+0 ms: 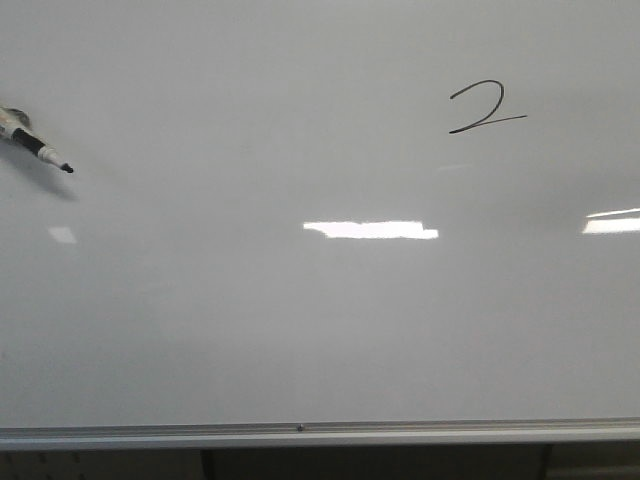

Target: Write number 2 on whiteboard

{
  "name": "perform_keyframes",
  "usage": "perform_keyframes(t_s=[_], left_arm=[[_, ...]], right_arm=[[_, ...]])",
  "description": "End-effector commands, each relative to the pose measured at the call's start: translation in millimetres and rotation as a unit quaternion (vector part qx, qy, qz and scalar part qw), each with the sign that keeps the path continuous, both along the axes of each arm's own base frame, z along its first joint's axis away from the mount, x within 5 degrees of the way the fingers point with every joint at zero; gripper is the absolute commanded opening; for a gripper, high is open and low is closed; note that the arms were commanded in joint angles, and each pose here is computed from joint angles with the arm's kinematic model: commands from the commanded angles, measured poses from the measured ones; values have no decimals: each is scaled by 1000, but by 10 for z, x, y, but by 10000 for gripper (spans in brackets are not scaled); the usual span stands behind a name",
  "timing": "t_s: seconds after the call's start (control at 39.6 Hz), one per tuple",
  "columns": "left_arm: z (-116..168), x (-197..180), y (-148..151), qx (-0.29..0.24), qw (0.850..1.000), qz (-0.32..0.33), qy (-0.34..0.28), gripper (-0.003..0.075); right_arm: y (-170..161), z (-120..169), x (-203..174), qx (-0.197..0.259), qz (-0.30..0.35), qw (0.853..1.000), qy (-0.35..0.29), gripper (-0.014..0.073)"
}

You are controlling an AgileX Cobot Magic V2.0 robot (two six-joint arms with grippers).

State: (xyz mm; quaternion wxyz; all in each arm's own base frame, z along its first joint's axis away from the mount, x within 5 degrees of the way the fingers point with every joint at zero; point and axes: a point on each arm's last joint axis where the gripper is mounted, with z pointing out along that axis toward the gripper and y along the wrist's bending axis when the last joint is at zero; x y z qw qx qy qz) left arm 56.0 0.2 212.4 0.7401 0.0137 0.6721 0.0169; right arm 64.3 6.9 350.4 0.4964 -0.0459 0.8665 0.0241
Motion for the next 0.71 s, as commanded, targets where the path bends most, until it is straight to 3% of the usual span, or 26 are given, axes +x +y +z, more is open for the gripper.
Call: perform_keyframes(t_s=[0.0, 0.35, 0.53, 0.68], left_arm=[[1, -13, 3, -4, 999, 0, -35, -19], [1, -13, 3, -4, 999, 0, -35, -19], [1, -13, 3, -4, 999, 0, -35, -19], [1, -13, 3, -4, 999, 0, -35, -20]], right_arm=[[-9, 130, 28, -2, -5, 999, -45, -69], [-16, 96, -31, -3, -6, 998, -62, -69], [-58, -183, -146, -12, -28, 985, -169, -69], [-70, -533, -167, -9, -42, 960, -276, -69]])
